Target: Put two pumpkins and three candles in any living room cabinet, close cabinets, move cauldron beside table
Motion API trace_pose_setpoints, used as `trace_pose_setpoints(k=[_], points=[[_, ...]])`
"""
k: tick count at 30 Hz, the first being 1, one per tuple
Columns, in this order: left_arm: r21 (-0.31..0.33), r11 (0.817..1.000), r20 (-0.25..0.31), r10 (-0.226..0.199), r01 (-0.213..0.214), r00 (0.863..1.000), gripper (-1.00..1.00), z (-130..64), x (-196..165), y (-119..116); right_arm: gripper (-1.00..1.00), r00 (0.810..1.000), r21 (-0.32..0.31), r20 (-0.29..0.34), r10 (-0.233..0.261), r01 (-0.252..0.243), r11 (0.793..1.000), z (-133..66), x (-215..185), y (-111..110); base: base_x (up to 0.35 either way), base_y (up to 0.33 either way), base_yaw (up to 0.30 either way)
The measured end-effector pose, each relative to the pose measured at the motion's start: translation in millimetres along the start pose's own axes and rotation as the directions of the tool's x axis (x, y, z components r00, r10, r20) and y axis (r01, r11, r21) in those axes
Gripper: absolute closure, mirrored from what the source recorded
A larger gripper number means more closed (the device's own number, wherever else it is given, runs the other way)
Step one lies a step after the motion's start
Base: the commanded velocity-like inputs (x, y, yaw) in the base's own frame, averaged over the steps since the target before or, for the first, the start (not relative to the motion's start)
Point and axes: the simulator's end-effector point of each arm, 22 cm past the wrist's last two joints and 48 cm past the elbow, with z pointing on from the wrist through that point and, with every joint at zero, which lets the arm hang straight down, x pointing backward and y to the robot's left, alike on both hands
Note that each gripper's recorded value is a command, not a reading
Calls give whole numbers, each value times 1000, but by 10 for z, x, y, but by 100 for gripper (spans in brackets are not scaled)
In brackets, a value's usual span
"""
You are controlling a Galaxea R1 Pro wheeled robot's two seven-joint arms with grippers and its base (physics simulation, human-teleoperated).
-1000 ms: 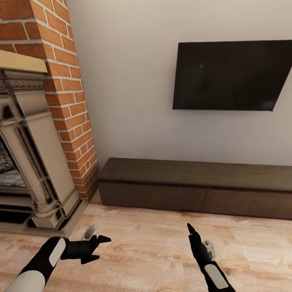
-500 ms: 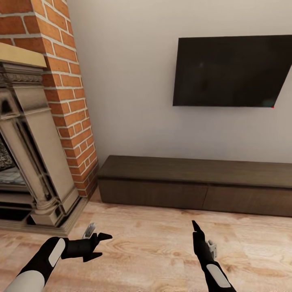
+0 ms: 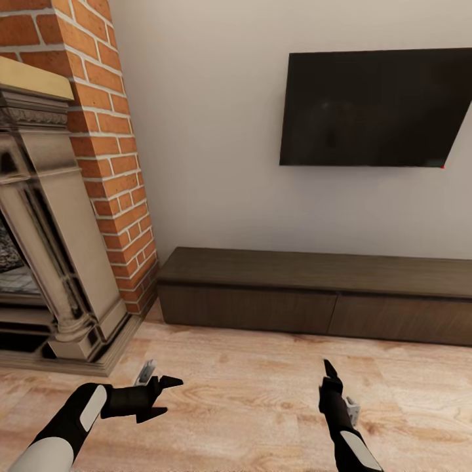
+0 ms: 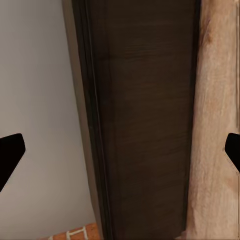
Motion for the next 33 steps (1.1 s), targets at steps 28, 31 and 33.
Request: trace_pose_setpoints(k=[28,31,33], points=[[34,999,4,1,-1,1000,-100,196,62,302,-100,996,-54,-63,-62,59,997,34,151,-309,5,0,0],[45,999,7,4,-4,1000,-100,192,54,279,-100,996,-55,-62,-61,58,997,33,149,-308,192,-5,0],[72,997,10,7,-7,1000,-100,188,50,220,-100,997,-55,-59,-58,55,997,34,139,-308,276,-46,0]])
